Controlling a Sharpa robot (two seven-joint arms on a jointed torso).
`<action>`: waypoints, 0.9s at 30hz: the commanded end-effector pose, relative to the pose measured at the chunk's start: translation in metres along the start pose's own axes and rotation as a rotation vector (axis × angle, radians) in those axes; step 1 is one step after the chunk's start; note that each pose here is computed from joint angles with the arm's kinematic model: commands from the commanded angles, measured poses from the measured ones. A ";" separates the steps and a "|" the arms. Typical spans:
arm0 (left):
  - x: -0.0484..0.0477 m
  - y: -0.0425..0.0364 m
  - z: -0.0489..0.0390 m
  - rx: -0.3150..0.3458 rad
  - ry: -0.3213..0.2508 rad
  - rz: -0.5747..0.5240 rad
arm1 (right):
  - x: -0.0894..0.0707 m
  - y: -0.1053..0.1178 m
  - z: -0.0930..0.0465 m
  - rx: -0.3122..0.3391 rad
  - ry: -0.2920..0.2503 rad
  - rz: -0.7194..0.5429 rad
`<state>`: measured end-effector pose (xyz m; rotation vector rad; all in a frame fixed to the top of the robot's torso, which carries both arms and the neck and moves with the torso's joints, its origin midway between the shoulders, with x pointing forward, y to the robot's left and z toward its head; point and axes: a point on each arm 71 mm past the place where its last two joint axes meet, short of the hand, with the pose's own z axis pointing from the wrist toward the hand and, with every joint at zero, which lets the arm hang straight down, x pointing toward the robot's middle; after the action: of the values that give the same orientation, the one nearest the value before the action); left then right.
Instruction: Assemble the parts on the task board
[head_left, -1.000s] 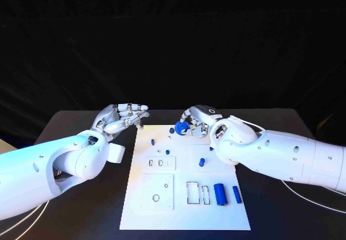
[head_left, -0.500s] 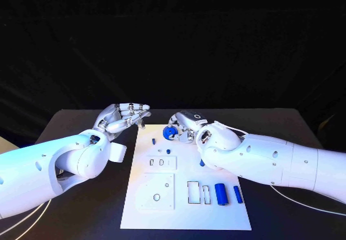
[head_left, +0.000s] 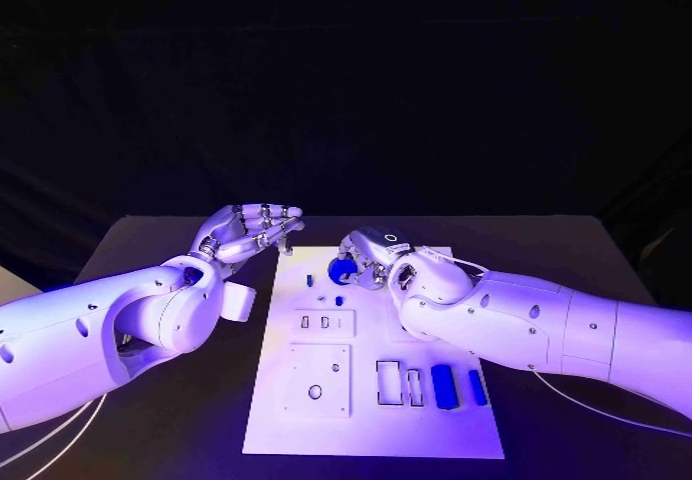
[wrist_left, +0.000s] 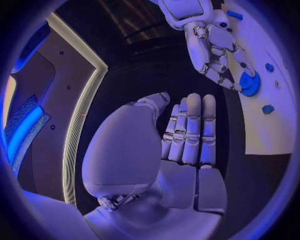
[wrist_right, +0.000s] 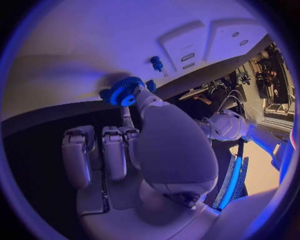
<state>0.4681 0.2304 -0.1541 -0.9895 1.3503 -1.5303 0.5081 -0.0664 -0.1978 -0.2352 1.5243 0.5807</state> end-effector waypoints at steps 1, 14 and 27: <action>0.0022 -0.0012 0.0009 0.009 0.016 -0.011 | 0.004 -0.002 0.001 0.003 0.016 -0.034; 0.0016 -0.0011 0.0007 0.007 0.016 -0.011 | 0.006 -0.003 0.004 0.008 0.003 -0.036; 0.0005 -0.0012 0.0004 0.005 0.012 -0.012 | 0.012 -0.002 0.003 -0.005 0.087 -0.011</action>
<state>0.4685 0.2316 -0.1543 -0.9913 1.3503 -1.5284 0.5124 -0.0659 -0.2061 -0.2466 1.5542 0.5623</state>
